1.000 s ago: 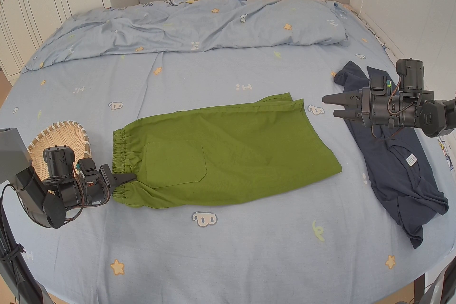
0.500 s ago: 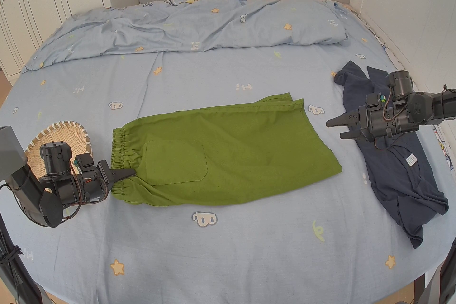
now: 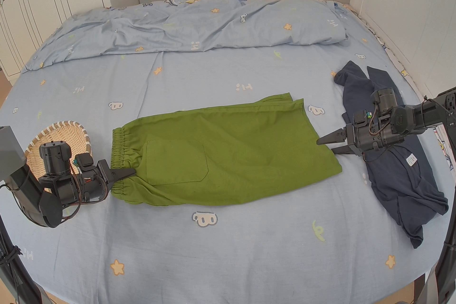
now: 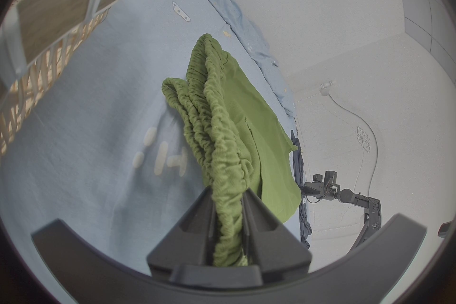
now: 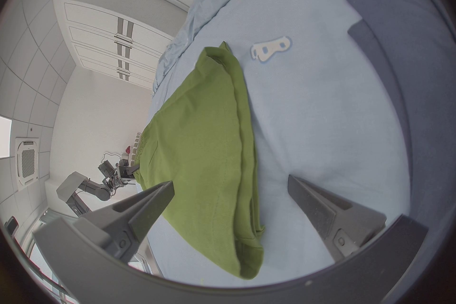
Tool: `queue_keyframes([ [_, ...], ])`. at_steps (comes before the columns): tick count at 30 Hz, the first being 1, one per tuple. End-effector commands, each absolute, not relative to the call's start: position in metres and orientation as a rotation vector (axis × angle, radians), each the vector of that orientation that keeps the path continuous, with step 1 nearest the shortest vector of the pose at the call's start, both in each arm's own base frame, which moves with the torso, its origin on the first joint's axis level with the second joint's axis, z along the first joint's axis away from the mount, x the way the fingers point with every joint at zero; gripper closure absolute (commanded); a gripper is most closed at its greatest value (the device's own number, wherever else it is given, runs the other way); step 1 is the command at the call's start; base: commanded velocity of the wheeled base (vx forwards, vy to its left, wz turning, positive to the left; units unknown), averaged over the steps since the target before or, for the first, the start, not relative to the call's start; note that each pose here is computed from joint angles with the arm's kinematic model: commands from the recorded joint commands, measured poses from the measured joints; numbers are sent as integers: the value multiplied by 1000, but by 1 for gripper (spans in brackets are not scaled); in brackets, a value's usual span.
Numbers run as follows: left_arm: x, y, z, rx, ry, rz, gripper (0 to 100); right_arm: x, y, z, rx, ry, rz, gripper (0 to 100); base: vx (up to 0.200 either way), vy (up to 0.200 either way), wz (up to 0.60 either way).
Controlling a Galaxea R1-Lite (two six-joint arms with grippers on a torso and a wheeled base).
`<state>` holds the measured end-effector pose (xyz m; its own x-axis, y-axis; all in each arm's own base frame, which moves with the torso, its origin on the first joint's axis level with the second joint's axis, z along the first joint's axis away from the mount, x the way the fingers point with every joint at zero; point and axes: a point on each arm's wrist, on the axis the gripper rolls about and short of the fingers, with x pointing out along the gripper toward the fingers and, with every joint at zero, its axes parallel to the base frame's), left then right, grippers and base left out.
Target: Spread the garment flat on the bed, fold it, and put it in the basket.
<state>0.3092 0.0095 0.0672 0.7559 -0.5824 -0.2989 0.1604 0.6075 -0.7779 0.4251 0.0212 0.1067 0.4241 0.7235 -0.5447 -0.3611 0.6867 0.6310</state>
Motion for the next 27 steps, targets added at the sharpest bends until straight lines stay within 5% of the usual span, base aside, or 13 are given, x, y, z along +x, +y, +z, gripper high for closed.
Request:
queue_keyframes([
  [1,309,10,68,-812,573,-457,100,429,22,94,466,926,704,0,0,0,0],
  [17,309,9,67,-812,575,-458,100,421,51,87,446,972,783,0,0,0,0],
  [18,309,9,67,-812,575,-458,100,421,51,87,446,972,783,100,0,0,0],
  [27,309,10,67,-812,574,-457,100,422,41,95,482,943,808,100,0,0,0],
])
